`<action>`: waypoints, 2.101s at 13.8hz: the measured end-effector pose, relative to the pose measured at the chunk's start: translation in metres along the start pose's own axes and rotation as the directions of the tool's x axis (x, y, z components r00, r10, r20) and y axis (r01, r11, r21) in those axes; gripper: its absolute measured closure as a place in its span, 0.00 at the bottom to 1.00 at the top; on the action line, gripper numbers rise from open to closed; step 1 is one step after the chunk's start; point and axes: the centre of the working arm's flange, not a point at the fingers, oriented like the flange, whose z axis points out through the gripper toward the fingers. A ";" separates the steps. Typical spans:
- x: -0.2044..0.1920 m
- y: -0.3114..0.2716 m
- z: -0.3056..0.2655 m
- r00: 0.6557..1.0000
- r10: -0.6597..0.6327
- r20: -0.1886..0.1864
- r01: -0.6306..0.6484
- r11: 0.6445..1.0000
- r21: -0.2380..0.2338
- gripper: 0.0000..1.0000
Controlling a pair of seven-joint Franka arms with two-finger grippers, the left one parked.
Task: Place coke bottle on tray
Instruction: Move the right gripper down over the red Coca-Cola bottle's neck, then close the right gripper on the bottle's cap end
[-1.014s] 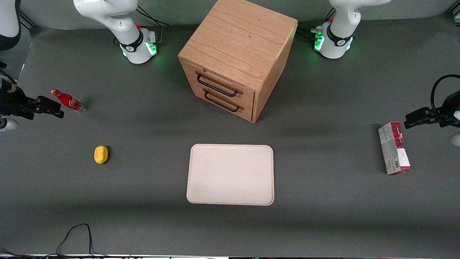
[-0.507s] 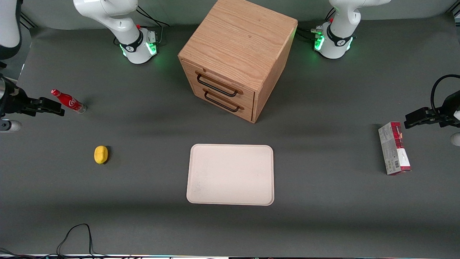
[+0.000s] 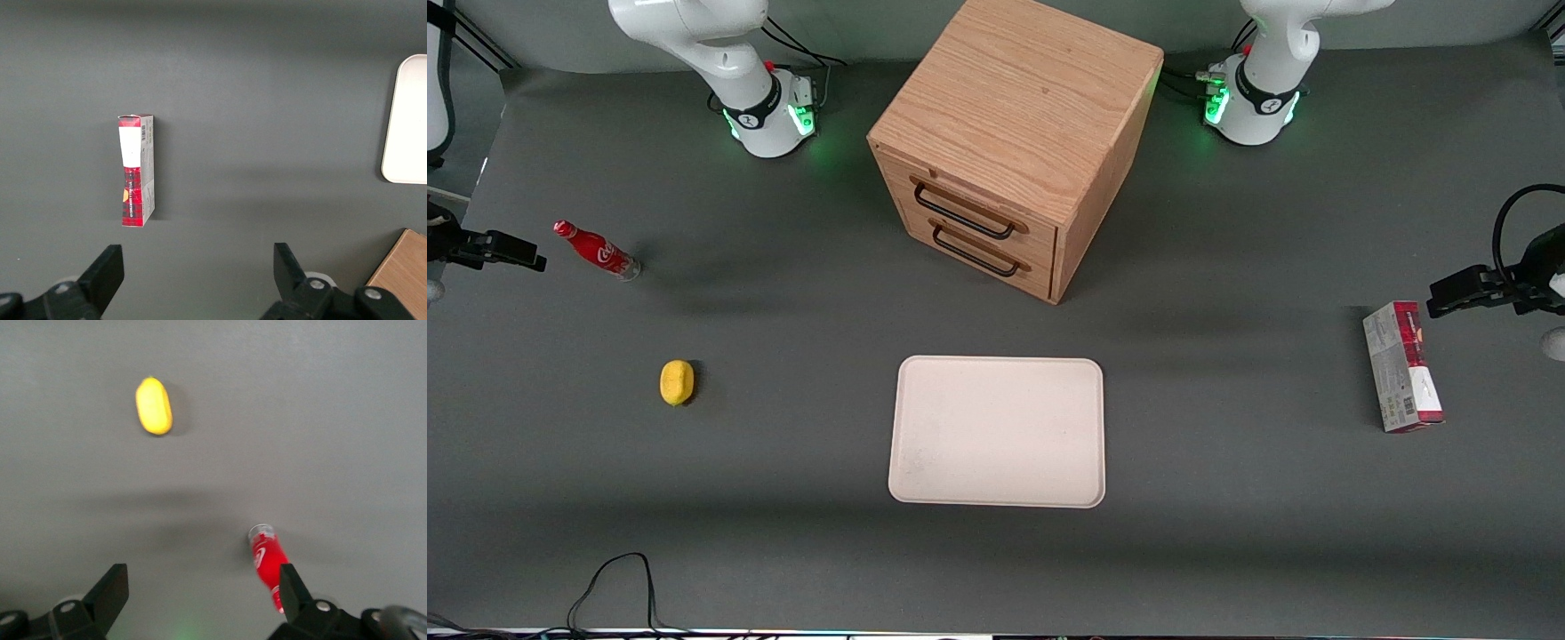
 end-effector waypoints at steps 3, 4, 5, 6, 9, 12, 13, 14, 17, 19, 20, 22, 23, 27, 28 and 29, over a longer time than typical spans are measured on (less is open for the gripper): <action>-0.035 0.036 0.049 0.998 0.005 -0.060 -0.004 1.000 0.029 0.00; -0.046 0.043 0.065 0.998 -0.001 -0.069 0.004 0.999 0.036 0.00; -0.058 0.051 0.079 0.997 -0.009 -0.074 0.012 0.999 0.045 0.00; -0.069 0.059 0.091 0.997 -0.015 -0.080 0.019 0.998 0.052 0.00; -0.090 0.065 0.116 0.996 -0.032 -0.087 0.035 0.999 0.036 0.00; -0.111 0.077 0.138 0.995 -0.036 -0.094 0.041 0.998 0.049 0.00; -0.117 0.082 0.145 0.995 -0.036 -0.093 0.042 0.998 0.055 0.00; -0.123 0.086 0.151 0.995 -0.041 -0.095 0.047 0.997 0.056 0.00; -0.131 0.085 0.165 0.994 -0.046 -0.099 0.051 0.998 0.046 0.00; -0.135 0.087 0.170 0.994 -0.041 -0.103 0.045 0.998 0.044 0.00; -0.135 0.087 0.171 0.994 -0.040 -0.106 0.045 0.998 0.041 0.02; -0.135 0.087 0.171 0.993 -0.042 -0.108 0.047 0.998 0.039 0.13; -0.135 0.087 0.171 0.993 -0.044 -0.107 0.048 0.998 0.038 0.14; -0.135 0.086 0.174 0.994 -0.045 -0.100 0.049 0.998 0.040 0.54; -0.135 0.086 0.174 0.994 -0.046 -0.100 0.050 0.998 0.039 0.64; -0.135 0.087 0.174 0.994 -0.044 -0.102 0.048 0.998 0.037 0.67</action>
